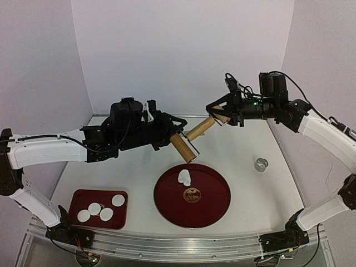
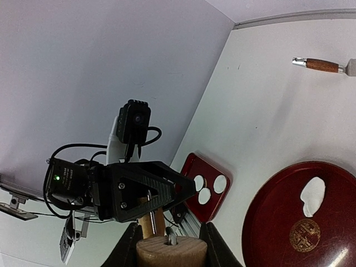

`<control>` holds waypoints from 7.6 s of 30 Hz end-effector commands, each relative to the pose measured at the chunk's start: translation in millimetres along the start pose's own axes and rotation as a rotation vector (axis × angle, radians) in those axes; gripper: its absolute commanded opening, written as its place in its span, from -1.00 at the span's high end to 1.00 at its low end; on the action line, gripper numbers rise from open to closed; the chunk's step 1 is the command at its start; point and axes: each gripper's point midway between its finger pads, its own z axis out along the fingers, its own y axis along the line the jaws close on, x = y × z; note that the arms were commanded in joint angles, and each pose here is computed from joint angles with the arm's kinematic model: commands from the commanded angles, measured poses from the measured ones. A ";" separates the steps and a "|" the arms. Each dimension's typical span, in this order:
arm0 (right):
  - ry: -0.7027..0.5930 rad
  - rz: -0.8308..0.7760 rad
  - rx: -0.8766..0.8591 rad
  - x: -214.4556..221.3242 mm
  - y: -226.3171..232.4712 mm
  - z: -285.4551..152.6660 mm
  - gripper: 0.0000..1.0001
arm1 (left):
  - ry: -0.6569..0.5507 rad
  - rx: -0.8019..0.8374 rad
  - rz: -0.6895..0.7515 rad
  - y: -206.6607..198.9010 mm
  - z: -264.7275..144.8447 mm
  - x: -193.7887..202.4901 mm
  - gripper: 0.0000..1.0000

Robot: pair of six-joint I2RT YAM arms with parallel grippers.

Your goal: Roll out the dumpling wrappers from the dough

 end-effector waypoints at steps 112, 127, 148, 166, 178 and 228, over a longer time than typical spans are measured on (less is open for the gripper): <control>0.595 0.330 0.430 101.2 -174.3 27.7 1.00 | 0.335 -0.255 0.119 119.1 55.2 -15.1 -0.98; 0.541 0.345 0.497 89.9 -168.5 23.4 1.00 | 0.299 -0.636 0.014 195.9 17.0 -16.4 -0.94; 0.533 0.441 0.421 79.0 -170.1 49.5 1.00 | 0.422 -0.744 0.112 269.5 3.6 12.8 -0.25; 0.504 0.572 0.488 82.3 -207.5 70.5 1.00 | 0.514 -0.782 0.178 302.4 12.2 25.6 0.25; 0.502 0.611 0.617 97.6 -244.9 69.3 1.00 | 0.562 -0.820 0.224 319.7 7.3 31.1 0.63; 0.500 0.328 0.472 76.6 -176.2 86.6 1.00 | 0.493 -0.851 0.248 294.9 0.4 14.7 0.63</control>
